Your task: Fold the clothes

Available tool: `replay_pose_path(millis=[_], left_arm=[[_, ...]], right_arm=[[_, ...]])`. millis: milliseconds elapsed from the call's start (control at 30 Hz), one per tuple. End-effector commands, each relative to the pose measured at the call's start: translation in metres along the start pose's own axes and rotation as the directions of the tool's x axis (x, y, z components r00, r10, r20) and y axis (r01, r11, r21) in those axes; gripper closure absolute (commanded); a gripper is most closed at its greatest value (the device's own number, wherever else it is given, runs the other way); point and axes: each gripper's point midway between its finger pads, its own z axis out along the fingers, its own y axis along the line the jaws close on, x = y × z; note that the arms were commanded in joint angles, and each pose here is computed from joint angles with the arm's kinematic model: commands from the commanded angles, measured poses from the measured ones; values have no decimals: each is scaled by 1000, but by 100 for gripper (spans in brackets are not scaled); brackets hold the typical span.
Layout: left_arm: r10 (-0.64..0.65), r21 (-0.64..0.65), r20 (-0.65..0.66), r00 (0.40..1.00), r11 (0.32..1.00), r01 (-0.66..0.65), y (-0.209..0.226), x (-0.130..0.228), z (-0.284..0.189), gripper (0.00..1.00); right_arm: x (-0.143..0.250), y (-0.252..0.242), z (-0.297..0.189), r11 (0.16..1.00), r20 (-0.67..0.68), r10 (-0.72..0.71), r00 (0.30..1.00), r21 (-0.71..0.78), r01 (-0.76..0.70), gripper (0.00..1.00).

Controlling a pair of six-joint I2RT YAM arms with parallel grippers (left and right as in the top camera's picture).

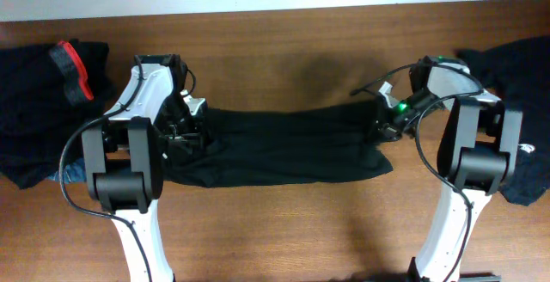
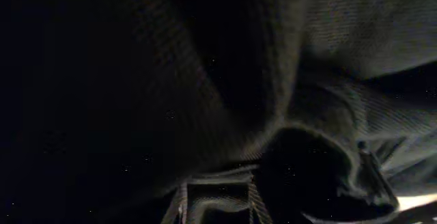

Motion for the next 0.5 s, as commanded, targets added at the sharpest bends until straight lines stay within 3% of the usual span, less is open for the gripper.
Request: replay_pose_path(millis=[0,233,467], left_arm=[[9,43,147,989,999,-16,-10,-17,-45,69],[43,23,312,949,998,-52,-20,-22,-103,64],[43,22,314,948,998,-53,-21,-21,-105,64]], right_arm=[[-7,-54,-31,980,44,49,998,188,-57,96],[-11,-78,-88,958,123,91,988,262,-121,96],[-8,-43,-111,954,87,58,995,288,-81,96]])
